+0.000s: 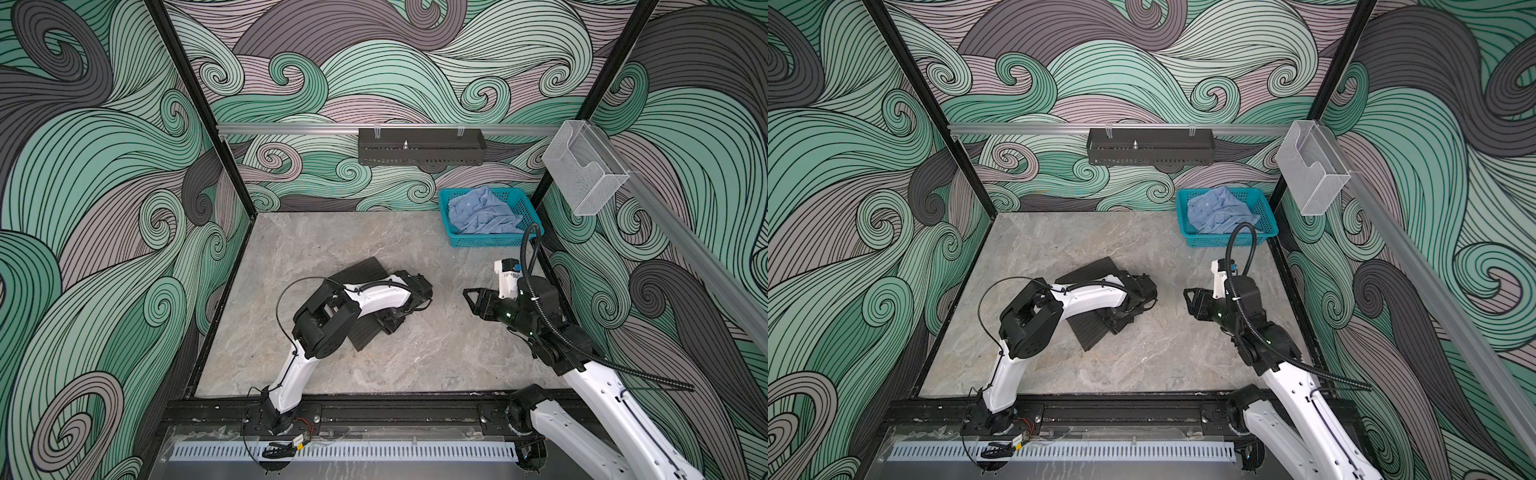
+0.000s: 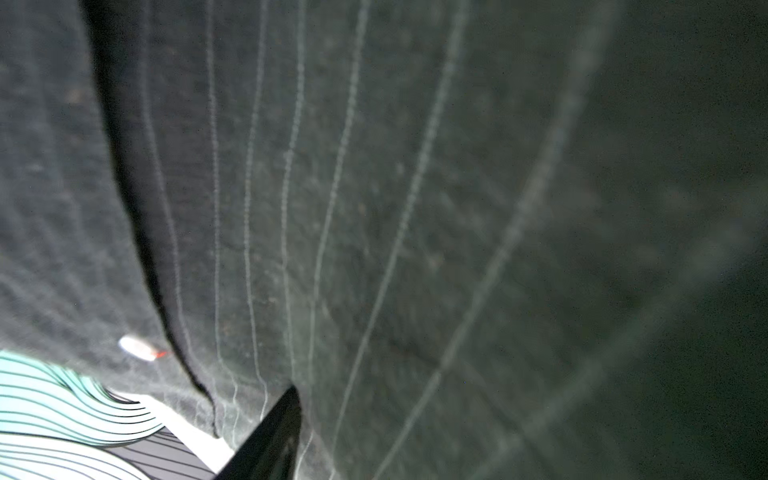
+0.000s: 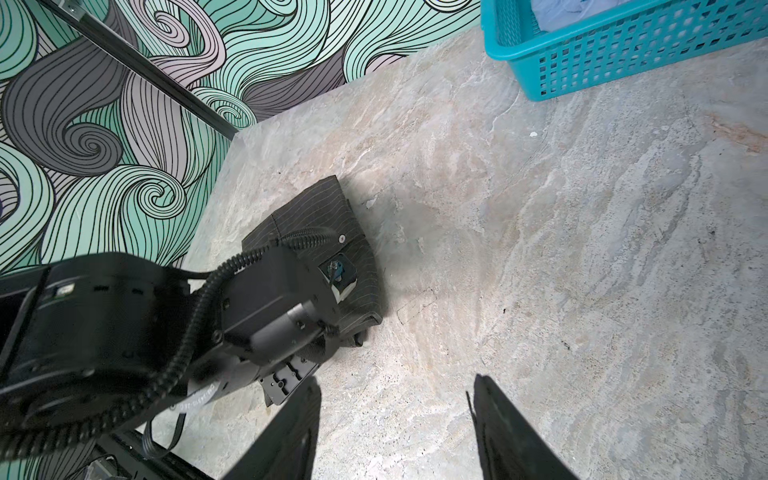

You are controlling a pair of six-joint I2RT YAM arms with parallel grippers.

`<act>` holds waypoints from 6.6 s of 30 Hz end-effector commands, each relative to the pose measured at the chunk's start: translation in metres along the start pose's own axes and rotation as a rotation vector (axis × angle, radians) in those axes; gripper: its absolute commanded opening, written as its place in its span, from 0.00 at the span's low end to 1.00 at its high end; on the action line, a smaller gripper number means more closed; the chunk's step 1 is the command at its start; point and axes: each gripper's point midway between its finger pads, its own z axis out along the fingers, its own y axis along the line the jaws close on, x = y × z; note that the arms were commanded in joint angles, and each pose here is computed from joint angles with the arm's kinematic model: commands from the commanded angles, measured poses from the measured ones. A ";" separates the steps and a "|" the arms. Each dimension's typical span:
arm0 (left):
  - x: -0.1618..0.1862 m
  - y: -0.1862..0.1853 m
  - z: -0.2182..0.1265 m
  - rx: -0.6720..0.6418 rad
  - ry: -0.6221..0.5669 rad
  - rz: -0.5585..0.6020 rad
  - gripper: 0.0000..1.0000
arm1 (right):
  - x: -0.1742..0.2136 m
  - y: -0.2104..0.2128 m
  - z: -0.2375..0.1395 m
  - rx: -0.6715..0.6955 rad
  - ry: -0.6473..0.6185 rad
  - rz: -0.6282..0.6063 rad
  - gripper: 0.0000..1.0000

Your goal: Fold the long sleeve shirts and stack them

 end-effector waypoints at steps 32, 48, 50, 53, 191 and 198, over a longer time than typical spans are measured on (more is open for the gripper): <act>0.028 -0.120 -0.227 1.298 -0.210 0.289 0.00 | -0.027 0.005 -0.008 0.002 -0.051 -0.016 0.60; -0.058 -0.037 -0.063 1.331 -0.027 -0.355 0.00 | -0.030 0.005 0.008 -0.013 -0.027 0.031 0.60; -0.057 -0.030 -0.036 1.265 0.006 -0.419 0.00 | -0.027 0.004 0.012 -0.015 -0.009 0.041 0.60; -0.049 -0.015 -0.012 1.191 0.031 -0.483 0.00 | -0.020 0.002 0.018 -0.011 0.027 0.050 0.60; -0.018 0.077 -0.025 1.007 -0.151 -0.776 0.99 | 0.089 -0.011 0.218 -0.108 0.719 0.064 0.52; -0.039 0.063 -0.008 1.091 -0.118 -0.677 0.90 | 0.122 0.008 0.195 -0.157 0.742 0.160 0.31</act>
